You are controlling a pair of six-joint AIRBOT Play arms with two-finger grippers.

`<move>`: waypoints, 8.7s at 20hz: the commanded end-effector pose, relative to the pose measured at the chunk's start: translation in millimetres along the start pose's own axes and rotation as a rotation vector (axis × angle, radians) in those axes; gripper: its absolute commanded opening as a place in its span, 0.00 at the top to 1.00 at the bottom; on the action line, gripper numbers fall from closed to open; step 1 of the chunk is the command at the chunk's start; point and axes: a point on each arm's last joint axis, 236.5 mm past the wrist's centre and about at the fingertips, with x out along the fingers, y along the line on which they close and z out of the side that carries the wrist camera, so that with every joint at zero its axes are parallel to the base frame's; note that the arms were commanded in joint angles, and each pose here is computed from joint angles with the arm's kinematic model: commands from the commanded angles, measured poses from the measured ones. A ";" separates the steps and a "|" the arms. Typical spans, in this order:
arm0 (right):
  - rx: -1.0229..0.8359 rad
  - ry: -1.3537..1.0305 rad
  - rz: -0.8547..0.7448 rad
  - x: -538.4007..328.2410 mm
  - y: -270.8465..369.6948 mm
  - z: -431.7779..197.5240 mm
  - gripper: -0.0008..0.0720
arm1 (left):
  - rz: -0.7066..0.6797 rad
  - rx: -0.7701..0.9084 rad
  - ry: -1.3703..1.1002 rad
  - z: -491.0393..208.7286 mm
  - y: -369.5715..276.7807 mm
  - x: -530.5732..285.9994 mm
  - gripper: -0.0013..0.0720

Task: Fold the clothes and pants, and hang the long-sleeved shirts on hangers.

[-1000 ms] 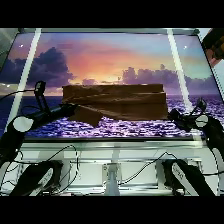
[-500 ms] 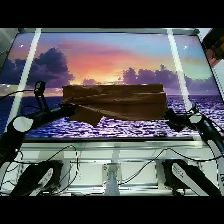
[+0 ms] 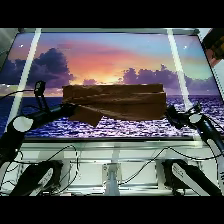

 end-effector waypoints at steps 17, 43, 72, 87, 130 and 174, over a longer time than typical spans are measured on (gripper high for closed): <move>-0.319 0.005 0.109 -37.4 44.1 0.9 0.96 | 0.024 0.056 -0.045 17.9 1.2 -5.6 0.96; 0.114 -0.240 0.505 -32.7 202.1 42.3 0.96 | 0.374 0.039 -0.436 131.1 120.3 28.0 0.96; -0.405 -0.206 0.407 -6.8 240.5 60.3 0.34 | 0.431 -0.082 -0.299 135.6 165.3 50.3 0.01; -0.458 -0.255 0.346 -14.5 220.2 86.9 0.34 | -0.111 -0.287 0.189 94.8 191.5 59.5 0.00; -0.462 -0.202 0.341 -11.5 216.8 75.2 0.37 | -0.217 -0.082 0.309 60.9 158.4 132.2 0.96; -1.087 0.000 0.052 -28.7 235.3 4.2 0.96 | -0.531 0.190 -0.112 142.4 -238.5 102.3 0.96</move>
